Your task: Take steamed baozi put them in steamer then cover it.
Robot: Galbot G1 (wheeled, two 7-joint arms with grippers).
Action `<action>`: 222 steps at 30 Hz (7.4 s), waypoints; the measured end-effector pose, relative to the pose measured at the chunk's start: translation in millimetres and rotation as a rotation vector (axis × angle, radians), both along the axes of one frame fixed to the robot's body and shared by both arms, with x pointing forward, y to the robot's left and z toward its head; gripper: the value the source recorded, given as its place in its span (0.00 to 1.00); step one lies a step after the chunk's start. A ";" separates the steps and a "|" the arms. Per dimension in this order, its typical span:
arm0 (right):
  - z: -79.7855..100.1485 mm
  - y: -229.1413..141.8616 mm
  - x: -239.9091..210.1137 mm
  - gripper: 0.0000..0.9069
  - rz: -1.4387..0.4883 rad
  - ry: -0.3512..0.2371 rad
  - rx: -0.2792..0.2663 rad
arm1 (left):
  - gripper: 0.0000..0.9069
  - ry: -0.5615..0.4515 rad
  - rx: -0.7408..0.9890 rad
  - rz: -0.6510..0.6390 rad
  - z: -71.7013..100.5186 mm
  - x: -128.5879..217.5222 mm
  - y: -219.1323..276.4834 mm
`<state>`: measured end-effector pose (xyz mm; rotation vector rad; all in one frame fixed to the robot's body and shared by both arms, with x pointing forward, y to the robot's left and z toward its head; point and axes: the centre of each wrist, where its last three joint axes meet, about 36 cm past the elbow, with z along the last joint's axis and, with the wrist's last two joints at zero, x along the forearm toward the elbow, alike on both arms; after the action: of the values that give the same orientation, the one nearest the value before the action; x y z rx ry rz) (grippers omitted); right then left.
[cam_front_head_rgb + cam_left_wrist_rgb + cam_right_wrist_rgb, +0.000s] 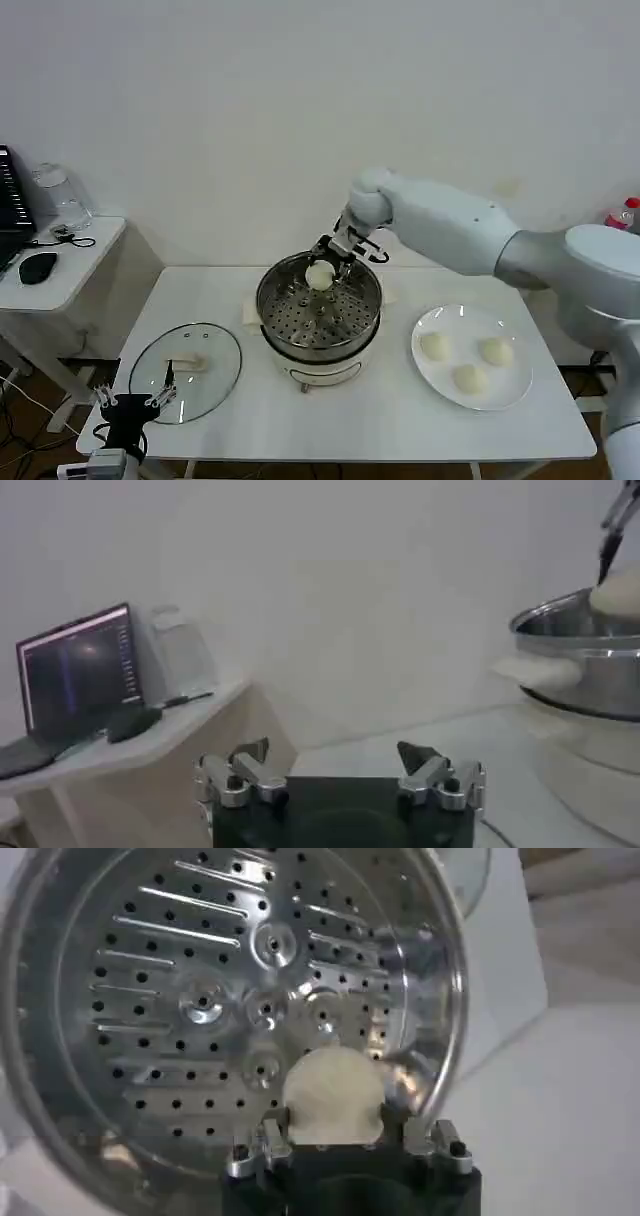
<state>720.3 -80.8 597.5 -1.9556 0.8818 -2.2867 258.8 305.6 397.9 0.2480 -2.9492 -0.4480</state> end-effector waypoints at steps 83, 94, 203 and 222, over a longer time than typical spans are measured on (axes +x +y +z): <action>-98.5 -283.1 -136.5 1.00 -0.966 0.230 0.056 | 1.00 -0.011 0.003 -0.066 25.4 29.9 21.9; -126.7 -263.9 -121.9 1.00 -0.965 0.235 0.039 | 1.00 -0.006 0.009 -0.055 23.4 31.6 27.8; -3.5 88.9 -61.3 1.00 -0.879 0.305 0.137 | 1.00 -0.047 0.010 -0.019 34.2 38.0 37.7; 68.2 -115.3 -89.0 1.00 -0.927 0.229 0.180 | 1.00 -0.037 0.024 -0.074 34.7 42.0 27.3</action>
<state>631.3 -196.1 665.6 -1.9888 2.3180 -2.1738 300.8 332.9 432.7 0.1515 -2.9992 -0.4939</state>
